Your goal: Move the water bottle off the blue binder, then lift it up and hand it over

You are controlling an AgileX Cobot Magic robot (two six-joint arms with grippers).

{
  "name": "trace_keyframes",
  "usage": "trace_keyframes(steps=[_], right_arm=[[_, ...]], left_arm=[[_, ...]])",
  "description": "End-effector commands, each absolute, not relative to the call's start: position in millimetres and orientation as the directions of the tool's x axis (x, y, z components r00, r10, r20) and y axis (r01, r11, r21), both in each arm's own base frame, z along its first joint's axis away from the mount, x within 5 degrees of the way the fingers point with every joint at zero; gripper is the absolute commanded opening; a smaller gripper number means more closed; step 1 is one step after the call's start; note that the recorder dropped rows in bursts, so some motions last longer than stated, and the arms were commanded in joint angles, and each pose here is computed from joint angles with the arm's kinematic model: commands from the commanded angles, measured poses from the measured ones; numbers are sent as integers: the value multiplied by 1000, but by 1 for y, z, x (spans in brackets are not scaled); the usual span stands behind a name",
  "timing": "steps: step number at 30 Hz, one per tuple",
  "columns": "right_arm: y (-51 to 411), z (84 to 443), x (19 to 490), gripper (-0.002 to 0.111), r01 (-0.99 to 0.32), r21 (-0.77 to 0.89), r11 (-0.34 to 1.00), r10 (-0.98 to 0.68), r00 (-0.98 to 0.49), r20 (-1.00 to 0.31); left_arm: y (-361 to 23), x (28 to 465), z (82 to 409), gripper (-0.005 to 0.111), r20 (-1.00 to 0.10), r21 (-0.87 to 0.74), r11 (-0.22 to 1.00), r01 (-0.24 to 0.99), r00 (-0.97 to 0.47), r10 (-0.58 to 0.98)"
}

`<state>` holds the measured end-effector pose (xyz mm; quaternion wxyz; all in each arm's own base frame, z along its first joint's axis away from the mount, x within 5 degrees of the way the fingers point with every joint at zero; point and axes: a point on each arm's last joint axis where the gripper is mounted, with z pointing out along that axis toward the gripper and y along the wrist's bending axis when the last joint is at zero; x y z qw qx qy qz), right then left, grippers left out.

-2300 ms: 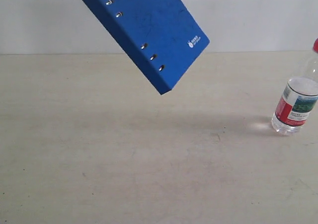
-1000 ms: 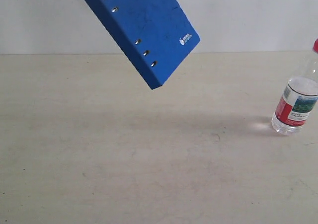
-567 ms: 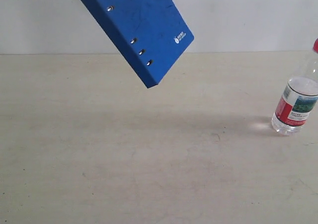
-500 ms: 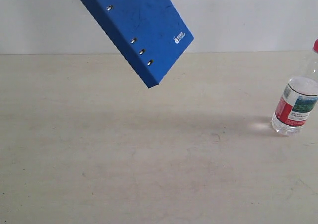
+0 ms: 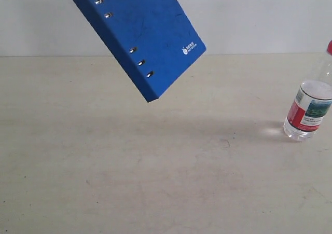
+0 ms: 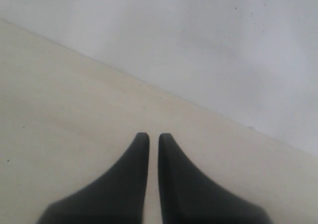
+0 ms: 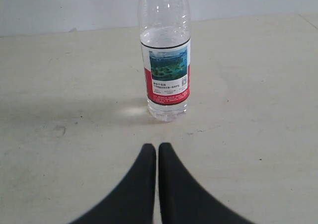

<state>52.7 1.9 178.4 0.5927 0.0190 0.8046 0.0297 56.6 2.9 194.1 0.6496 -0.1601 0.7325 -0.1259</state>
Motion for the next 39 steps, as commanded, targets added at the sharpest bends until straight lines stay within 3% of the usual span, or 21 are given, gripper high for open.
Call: trace_keyframes(steps=[1, 6, 9, 11, 15, 27, 34, 39], right_arm=[[2, 180, 53, 0, -1, 79, 997, 75, -282, -957], [2, 180, 53, 0, -1, 79, 997, 75, -282, -957], [2, 180, 53, 0, -1, 79, 997, 75, -282, -957], [2, 180, 53, 0, -1, 79, 997, 75, -282, -957], [2, 180, 53, 0, -1, 79, 997, 75, -282, -957], [2, 180, 53, 0, -1, 79, 997, 75, -282, -957], [2, 180, 53, 0, -1, 79, 997, 75, -282, -957], [2, 180, 53, 0, -1, 79, 997, 75, -282, -957]], left_arm=[[8, 54, 184, 7, -942, -240, 961, -136, -207, -264], [9, 54, 186, 7, -977, 36, 994, -106, -214, 13], [9, 55, 193, 7, -990, 41, 992, -119, -138, 24], [5, 56, 199, 7, -997, 38, 997, -61, -66, 33], [5, 56, 201, 7, -992, 118, 992, -45, -57, 115], [-5, 54, 225, 7, -971, 92, 995, 39, 223, 82], [0, 55, 219, 7, -966, 206, 978, -31, 151, 208], [-2, 56, 207, 7, -984, 179, 983, 25, 24, 179]])
